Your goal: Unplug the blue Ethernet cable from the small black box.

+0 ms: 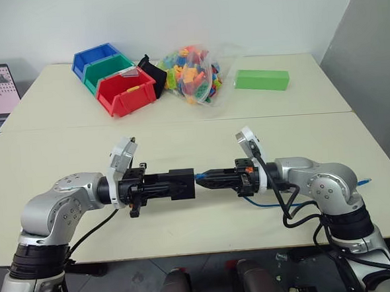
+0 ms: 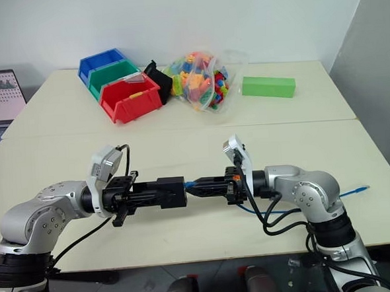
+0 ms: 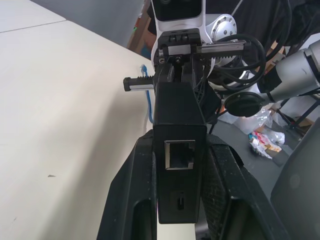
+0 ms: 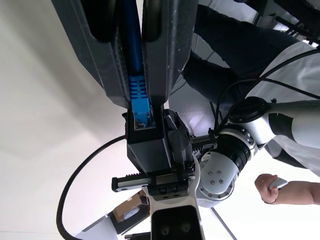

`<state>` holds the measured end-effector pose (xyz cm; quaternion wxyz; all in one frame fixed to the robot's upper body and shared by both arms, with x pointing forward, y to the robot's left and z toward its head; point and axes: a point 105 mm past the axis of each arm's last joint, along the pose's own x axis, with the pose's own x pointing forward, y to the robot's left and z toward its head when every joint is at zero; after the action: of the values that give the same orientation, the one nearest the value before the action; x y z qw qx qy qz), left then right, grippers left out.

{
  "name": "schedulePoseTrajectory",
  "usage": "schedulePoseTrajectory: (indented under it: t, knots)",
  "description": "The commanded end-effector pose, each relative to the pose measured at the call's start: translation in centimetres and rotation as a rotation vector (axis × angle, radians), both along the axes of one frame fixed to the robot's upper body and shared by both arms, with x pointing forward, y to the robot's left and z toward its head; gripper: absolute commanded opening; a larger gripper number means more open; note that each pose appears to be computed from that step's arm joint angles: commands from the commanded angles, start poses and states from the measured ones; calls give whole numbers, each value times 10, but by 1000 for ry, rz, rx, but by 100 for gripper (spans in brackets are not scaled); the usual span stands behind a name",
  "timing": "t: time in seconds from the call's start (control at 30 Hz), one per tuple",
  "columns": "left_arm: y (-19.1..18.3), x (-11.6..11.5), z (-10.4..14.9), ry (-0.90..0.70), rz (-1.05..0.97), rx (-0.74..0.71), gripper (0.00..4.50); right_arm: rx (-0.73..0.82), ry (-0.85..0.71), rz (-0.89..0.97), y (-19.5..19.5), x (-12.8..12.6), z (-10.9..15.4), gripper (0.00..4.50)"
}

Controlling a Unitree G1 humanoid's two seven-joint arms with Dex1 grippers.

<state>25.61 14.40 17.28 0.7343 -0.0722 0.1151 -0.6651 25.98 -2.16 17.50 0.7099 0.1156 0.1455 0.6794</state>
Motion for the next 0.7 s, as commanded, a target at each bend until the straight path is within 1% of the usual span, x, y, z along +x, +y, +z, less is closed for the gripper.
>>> schedulePoseTrajectory:
  t: [0.03, 0.23, 0.3, 0.33, 0.37, 0.4, 0.43, 0.57, 0.6, 0.63, 0.7]
  knots:
    - [11, 6, 9, -31, 58, -5, 78, 4, -32, -25, -17, 0, 9, 2]
    - [5, 3, 6, -25, 29, -4, 78, 44, -48, -20, -8, -4, 18, 2]
    - [1, 0, 5, -21, 13, -8, 78, 70, -51, -17, -4, -6, 23, 72]
    - [0, -1, 5, -18, 8, -9, 78, 83, -55, -20, -1, -7, 25, 85]
    - [0, -1, 4, -17, 5, -8, 78, 91, -57, -27, 0, -7, 26, 114]
    - [0, -1, 4, -16, 4, -7, 78, 95, -58, -33, 1, -7, 26, 114]
    - [0, -1, 4, -17, 6, -5, 78, 94, -56, -40, 1, -6, 26, 145]
    - [12, 5, 4, -24, 58, 15, 78, 69, -63, -80, -4, 0, 21, 228]
    - [17, 8, 3, -26, 89, 20, 78, 57, -73, -100, -5, 3, 18, 256]
    - [23, 12, 3, -26, 129, 15, 78, 27, -100, -132, -6, 9, 13, 268]
    - [31, 20, 2, -31, 194, 11, 78, -34, -158, -196, -8, 19, 2, 317]
